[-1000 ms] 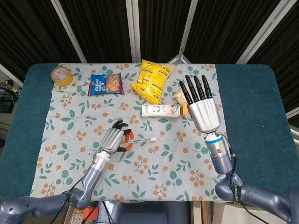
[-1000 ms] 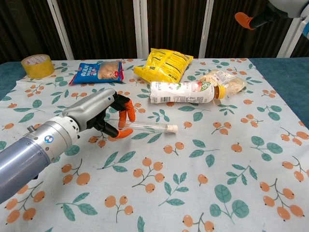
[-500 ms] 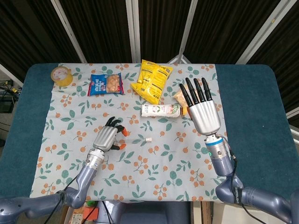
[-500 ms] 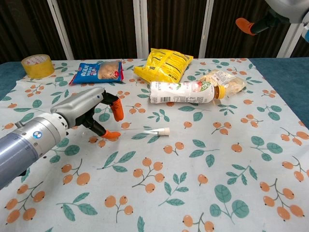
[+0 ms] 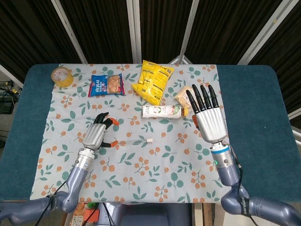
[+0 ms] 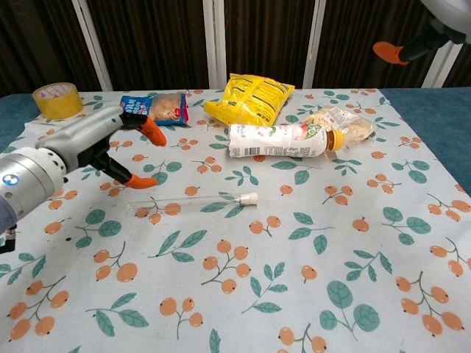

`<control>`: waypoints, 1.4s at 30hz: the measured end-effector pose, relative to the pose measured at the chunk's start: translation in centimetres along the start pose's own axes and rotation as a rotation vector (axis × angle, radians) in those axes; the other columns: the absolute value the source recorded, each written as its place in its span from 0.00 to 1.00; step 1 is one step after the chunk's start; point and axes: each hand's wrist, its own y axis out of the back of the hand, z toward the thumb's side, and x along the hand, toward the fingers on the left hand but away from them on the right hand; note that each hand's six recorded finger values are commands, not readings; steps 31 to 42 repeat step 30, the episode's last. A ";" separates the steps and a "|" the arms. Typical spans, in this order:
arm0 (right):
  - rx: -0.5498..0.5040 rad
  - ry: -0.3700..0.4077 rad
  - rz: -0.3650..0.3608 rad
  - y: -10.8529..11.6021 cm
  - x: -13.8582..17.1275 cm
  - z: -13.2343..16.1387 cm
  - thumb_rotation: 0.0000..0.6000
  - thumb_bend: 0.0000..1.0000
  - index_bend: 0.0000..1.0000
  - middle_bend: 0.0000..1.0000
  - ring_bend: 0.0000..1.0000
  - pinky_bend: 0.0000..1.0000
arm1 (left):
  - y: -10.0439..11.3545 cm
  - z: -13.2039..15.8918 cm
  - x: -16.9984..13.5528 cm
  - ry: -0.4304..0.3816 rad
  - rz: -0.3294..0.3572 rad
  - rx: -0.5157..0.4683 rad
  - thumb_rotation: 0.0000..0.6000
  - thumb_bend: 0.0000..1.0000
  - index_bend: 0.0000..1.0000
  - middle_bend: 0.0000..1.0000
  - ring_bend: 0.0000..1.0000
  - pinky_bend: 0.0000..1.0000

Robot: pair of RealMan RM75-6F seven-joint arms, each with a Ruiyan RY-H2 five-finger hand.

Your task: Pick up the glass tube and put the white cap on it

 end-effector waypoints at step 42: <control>-0.159 -0.373 0.254 2.7 21.0 -13.5 1.00 0.27 0.00 0.00 0.00 0.00 | 15.9 -10.2 -22.6 0.141 0.209 0.193 1.00 0.24 0.02 0.05 0.00 0.00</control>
